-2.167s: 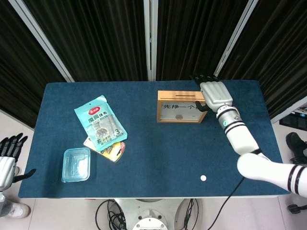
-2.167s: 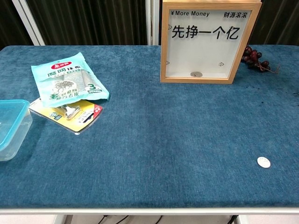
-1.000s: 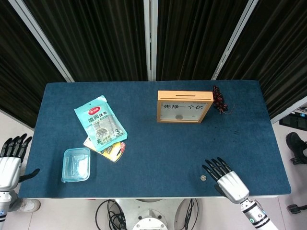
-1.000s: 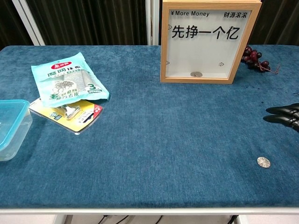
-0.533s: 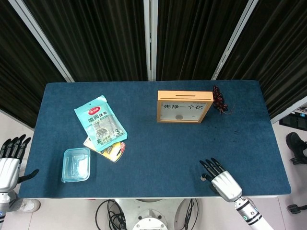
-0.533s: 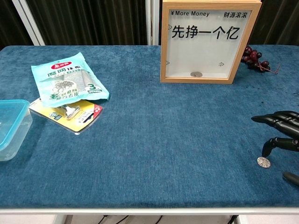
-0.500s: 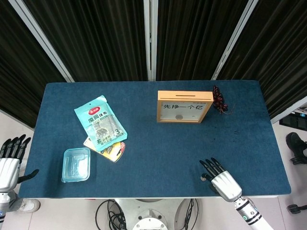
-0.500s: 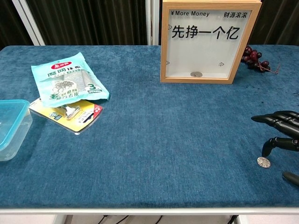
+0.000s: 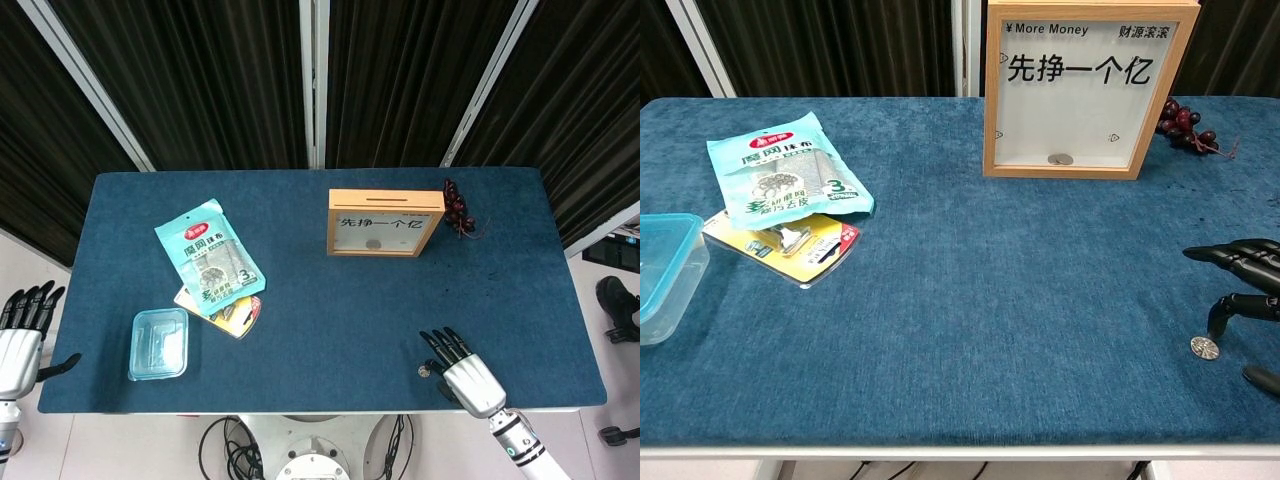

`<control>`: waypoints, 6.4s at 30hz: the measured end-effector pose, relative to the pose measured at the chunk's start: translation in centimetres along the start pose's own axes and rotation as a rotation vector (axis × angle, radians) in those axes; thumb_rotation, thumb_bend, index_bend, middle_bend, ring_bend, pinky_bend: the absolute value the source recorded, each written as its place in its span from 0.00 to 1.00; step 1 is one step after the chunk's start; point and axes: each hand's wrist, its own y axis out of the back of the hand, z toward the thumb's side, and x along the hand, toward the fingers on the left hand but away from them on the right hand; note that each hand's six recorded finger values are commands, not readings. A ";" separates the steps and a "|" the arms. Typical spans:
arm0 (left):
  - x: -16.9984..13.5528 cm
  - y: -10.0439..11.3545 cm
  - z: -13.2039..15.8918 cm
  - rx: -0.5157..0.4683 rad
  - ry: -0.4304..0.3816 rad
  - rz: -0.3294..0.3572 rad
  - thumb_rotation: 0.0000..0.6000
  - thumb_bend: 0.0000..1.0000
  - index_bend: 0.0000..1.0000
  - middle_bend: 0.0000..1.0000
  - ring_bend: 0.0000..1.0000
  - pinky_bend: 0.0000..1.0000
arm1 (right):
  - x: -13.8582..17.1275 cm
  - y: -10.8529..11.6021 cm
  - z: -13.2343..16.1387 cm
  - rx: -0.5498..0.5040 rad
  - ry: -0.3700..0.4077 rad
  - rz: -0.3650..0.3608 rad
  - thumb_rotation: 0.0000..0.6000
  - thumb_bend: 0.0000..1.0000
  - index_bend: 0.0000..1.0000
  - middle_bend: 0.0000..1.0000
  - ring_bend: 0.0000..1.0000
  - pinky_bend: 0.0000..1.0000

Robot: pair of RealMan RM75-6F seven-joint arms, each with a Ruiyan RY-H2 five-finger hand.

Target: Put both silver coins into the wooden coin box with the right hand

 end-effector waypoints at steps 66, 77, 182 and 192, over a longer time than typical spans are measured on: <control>0.0 -0.6 -0.5 -0.009 -0.009 -0.027 1.00 0.00 0.00 0.00 0.00 0.00 | -1.3 -0.9 0.5 -0.001 0.000 0.029 1.00 0.32 0.42 0.00 0.00 0.00; -0.2 -0.7 -0.5 -0.023 -0.019 -0.030 1.00 0.00 0.00 0.00 0.00 0.00 | -1.8 -0.9 0.8 0.010 0.010 0.012 1.00 0.32 0.46 0.00 0.00 0.00; -0.3 0.6 -0.5 -0.050 -0.019 -0.015 1.00 0.00 0.00 0.00 0.00 0.00 | -28.1 29.9 -1.5 -0.249 -0.475 0.078 1.00 0.48 0.74 0.06 0.00 0.00; -0.1 0.7 -0.6 -0.054 -0.023 -0.012 1.00 0.00 0.00 0.00 0.00 0.00 | -28.3 28.6 -1.9 -0.243 -0.522 0.130 1.00 0.48 0.74 0.06 0.00 0.00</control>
